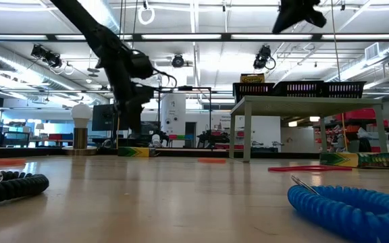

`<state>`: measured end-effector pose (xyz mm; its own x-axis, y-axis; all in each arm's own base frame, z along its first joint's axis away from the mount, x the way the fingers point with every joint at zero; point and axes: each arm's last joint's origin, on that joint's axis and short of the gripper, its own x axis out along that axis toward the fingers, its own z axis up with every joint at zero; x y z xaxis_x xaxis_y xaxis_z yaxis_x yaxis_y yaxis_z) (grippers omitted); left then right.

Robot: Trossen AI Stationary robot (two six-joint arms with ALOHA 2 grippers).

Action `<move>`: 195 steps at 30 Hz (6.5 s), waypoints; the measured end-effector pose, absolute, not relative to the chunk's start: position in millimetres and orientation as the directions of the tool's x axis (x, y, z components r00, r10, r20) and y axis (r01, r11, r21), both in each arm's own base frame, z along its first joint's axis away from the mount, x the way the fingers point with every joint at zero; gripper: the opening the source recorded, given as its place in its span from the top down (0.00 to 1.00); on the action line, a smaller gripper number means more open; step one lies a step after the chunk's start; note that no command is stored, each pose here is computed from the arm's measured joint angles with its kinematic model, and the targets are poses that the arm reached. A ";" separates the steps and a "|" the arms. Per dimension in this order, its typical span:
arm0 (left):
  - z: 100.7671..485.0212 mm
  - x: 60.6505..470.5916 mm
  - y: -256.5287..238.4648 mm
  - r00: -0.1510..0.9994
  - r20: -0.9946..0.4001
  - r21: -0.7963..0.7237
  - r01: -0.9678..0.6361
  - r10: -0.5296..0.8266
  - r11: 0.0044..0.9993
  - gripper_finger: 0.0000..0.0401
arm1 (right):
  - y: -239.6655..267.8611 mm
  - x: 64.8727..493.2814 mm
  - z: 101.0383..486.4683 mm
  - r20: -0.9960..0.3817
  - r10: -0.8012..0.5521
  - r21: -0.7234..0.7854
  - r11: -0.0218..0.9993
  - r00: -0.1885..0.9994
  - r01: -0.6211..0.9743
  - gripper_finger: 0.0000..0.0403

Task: Pick & Place Office Desk Supplies
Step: Put the top yellow crayon box into the left black basket on the shelf

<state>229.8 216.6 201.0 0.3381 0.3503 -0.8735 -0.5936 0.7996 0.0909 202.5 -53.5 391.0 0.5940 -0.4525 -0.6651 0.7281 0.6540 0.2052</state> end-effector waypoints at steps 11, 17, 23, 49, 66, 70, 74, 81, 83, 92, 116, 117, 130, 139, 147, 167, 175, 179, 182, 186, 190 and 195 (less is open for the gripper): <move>178.7 249.6 228.4 0.385 -0.838 0.242 -0.372 0.387 0.896 0.62 | -9.5 225.4 384.3 -0.526 -0.454 0.229 0.738 0.719 0.634 0.96; 156.8 255.0 229.1 0.312 -0.871 0.322 -0.219 0.379 0.921 0.58 | -7.6 226.3 384.8 -0.513 -0.452 0.226 0.750 0.730 0.622 0.99; 150.6 258.8 231.7 0.284 -0.861 0.372 -0.214 0.422 0.903 0.69 | -8.5 226.4 385.8 -0.497 -0.480 0.215 0.739 0.723 0.638 0.97; 202.8 266.6 215.3 0.317 -0.869 0.052 -0.706 0.380 0.706 0.75 | -8.5 226.7 386.3 -0.493 -0.479 0.156 0.773 0.726 0.615 0.98; 160.9 285.7 271.4 0.084 -0.892 0.181 -0.833 0.444 0.523 0.58 | -8.5 228.0 387.9 -0.477 -0.479 0.166 0.774 0.737 0.611 0.97; 159.9 286.2 270.5 0.061 -0.887 0.209 -0.830 0.457 0.517 0.67 | -8.5 228.0 387.9 -0.477 -0.479 0.167 0.774 0.737 0.611 0.97; 160.7 287.5 265.7 0.069 -0.899 0.197 -0.819 0.433 0.539 0.81 | -8.5 228.1 387.8 -0.477 -0.479 0.161 0.777 0.737 0.609 0.97; 163.4 299.4 238.7 0.089 -0.935 0.174 -0.730 0.344 0.661 0.98 | -8.5 228.1 387.8 -0.477 -0.479 0.150 0.782 0.737 0.605 0.97; 167.6 303.5 226.1 0.095 -0.943 0.169 -0.688 0.319 0.706 0.99 | -8.5 228.1 387.8 -0.477 -0.479 0.149 0.782 0.737 0.605 0.97; 206.8 304.1 170.1 0.113 -0.967 0.124 -0.578 0.229 0.807 0.99 | -8.5 228.0 387.8 -0.478 -0.479 0.140 0.786 0.736 0.602 0.97; 278.0 318.1 59.7 0.477 -0.879 -0.131 -0.243 0.001 0.961 0.90 | 30.0 230.2 341.6 -0.533 -0.424 0.154 0.802 0.733 0.576 0.99; 273.5 321.2 56.2 0.462 -0.887 -0.104 -0.199 0.000 0.975 0.87 | 30.5 232.2 340.2 -0.517 -0.420 0.169 0.803 0.745 0.571 0.99; 189.6 368.6 96.8 0.370 -0.911 0.126 -0.170 0.182 0.977 0.66 | 35.5 234.5 340.6 -0.496 -0.389 0.200 0.819 0.776 0.538 0.98; 161.3 359.5 120.4 0.273 -0.962 -0.039 -0.191 0.015 0.981 0.89 | 46.3 233.0 341.6 -0.481 -0.369 0.202 0.836 0.795 0.510 0.98; 159.5 357.3 84.8 0.191 -0.963 -0.212 -0.097 -0.190 0.972 0.98 | 48.2 232.9 342.4 -0.473 -0.367 0.203 0.839 0.801 0.504 0.98; 208.1 349.1 59.3 0.560 -0.828 -0.013 0.008 -0.015 1.000 0.90 | 59.7 230.0 342.5 -0.472 -0.329 0.195 0.866 0.818 0.461 0.98; 170.0 368.7 82.0 0.552 -0.833 0.030 -0.037 0.045 0.999 0.94 | 59.6 231.2 344.6 -0.449 -0.341 0.208 0.859 0.826 0.467 0.98; 153.4 365.6 80.0 0.466 -0.885 0.015 0.000 0.013 1.000 0.96 | 59.9 231.7 345.4 -0.442 -0.339 0.215 0.859 0.830 0.465 0.98; 150.7 358.3 74.2 0.391 -0.919 -0.046 0.014 -0.048 0.999 0.97 | 59.9 231.7 345.4 -0.443 -0.338 0.215 0.859 0.830 0.465 0.98; 156.4 346.5 64.6 0.306 -0.944 -0.130 -0.015 -0.119 0.991 0.97 | 60.0 231.7 345.4 -0.443 -0.338 0.215 0.859 0.831 0.464 0.98; 170.5 338.4 54.5 0.281 -0.950 -0.165 -0.080 -0.136 0.983 0.97 | 60.0 231.7 345.4 -0.443 -0.337 0.222 0.856 0.831 0.466 0.98; 199.9 319.2 34.5 0.398 -0.907 -0.218 -0.166 -0.137 0.962 0.98 | 60.8 232.0 344.9 -0.452 -0.311 0.269 0.846 0.836 0.460 0.98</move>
